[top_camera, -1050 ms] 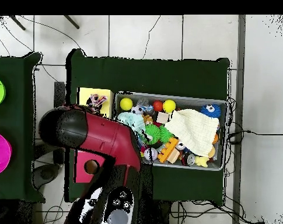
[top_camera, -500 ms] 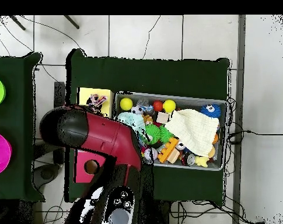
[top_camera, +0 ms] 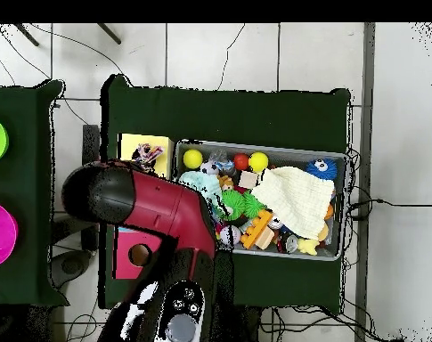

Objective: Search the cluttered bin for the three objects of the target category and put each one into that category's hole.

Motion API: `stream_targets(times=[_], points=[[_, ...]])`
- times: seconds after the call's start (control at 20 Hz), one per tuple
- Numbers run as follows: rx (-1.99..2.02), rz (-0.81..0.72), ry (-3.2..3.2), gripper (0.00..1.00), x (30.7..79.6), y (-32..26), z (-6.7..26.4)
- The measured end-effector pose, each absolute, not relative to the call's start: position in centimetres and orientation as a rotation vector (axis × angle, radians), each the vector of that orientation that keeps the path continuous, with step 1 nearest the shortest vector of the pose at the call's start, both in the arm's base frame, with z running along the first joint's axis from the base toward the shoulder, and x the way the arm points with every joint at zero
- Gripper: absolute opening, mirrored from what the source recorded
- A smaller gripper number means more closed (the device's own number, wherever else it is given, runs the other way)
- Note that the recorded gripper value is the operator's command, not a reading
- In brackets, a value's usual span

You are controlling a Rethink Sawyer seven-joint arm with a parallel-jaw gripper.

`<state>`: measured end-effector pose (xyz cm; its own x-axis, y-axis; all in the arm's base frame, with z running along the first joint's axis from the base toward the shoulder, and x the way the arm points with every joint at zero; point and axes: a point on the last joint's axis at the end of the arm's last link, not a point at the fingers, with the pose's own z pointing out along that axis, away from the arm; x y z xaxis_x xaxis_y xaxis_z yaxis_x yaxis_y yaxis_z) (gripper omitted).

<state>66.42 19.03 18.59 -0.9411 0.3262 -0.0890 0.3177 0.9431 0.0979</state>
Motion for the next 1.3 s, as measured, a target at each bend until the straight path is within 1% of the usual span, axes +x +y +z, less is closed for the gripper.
stream_targets(times=[0.2,0.25,0.4,0.5,0.7,0.75,1.0,1.3], points=[[0.497,0.108,2.996,0.00,66.5,19.0,17.2],[0.496,0.094,2.991,0.00,66.6,18.8,16.3],[0.496,0.072,2.977,0.00,66.8,18.6,15.0],[0.492,0.040,2.946,0.00,67.1,18.3,13.2],[0.487,0.010,2.914,0.00,67.3,17.9,11.5],[0.483,-0.005,2.895,0.00,67.4,17.8,10.5],[0.478,-0.017,2.875,0.00,67.5,17.8,8.9],[0.473,0.001,2.882,0.00,67.5,18.4,8.4]])
